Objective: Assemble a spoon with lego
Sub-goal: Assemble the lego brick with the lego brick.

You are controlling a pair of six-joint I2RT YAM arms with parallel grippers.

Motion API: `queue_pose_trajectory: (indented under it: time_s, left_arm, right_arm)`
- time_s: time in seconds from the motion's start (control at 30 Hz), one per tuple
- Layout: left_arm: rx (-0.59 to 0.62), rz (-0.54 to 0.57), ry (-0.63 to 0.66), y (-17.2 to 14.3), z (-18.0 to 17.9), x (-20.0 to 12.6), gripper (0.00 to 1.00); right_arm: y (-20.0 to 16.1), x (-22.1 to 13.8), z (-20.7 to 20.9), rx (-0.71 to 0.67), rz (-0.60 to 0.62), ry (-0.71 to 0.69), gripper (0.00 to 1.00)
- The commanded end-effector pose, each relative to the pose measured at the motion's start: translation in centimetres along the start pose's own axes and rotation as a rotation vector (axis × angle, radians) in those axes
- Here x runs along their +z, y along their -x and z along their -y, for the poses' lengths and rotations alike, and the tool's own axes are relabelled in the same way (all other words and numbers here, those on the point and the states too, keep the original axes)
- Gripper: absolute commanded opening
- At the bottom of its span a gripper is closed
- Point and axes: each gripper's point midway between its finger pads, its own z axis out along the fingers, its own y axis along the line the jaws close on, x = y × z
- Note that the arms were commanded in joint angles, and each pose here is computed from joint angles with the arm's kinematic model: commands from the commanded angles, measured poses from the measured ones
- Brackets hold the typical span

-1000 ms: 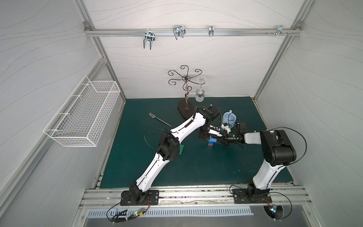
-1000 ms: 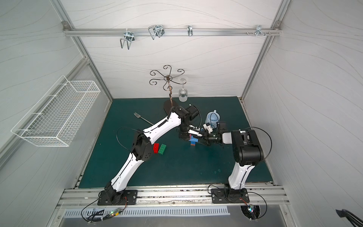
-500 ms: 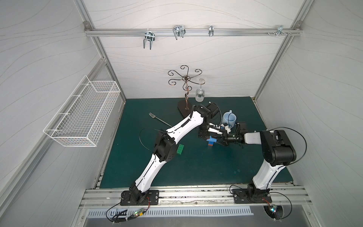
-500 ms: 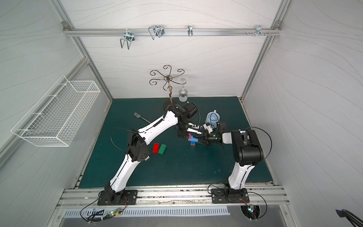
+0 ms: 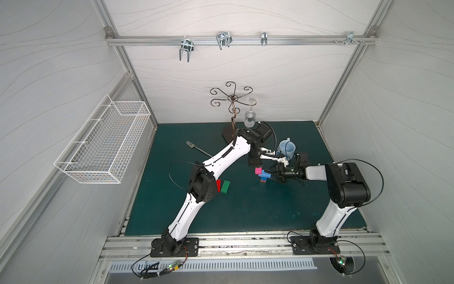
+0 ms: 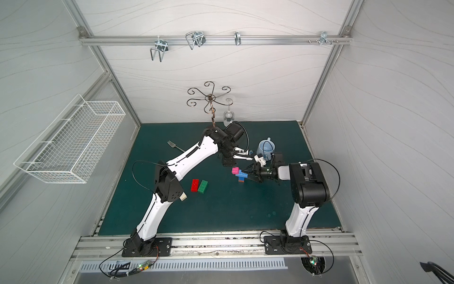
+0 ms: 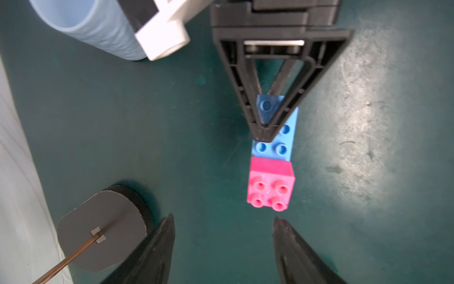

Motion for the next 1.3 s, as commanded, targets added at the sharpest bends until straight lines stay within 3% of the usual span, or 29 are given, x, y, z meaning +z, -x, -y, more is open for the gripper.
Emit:
queue_pose_trajectory:
  time_s: [0.0,1.27]
  left_arm:
    - [0.01,0.039,0.034,1.0,-1.2,0.0,0.69]
    - [0.004,-0.006,-0.13,0.6,2.1,5.2,0.67]
  right_arm:
    - [-1.1,0.3,3.5,0.094,-0.001,-0.113,0.59]
    - [-1.1,0.4,3.6,0.1,-0.005,-0.116,0.59]
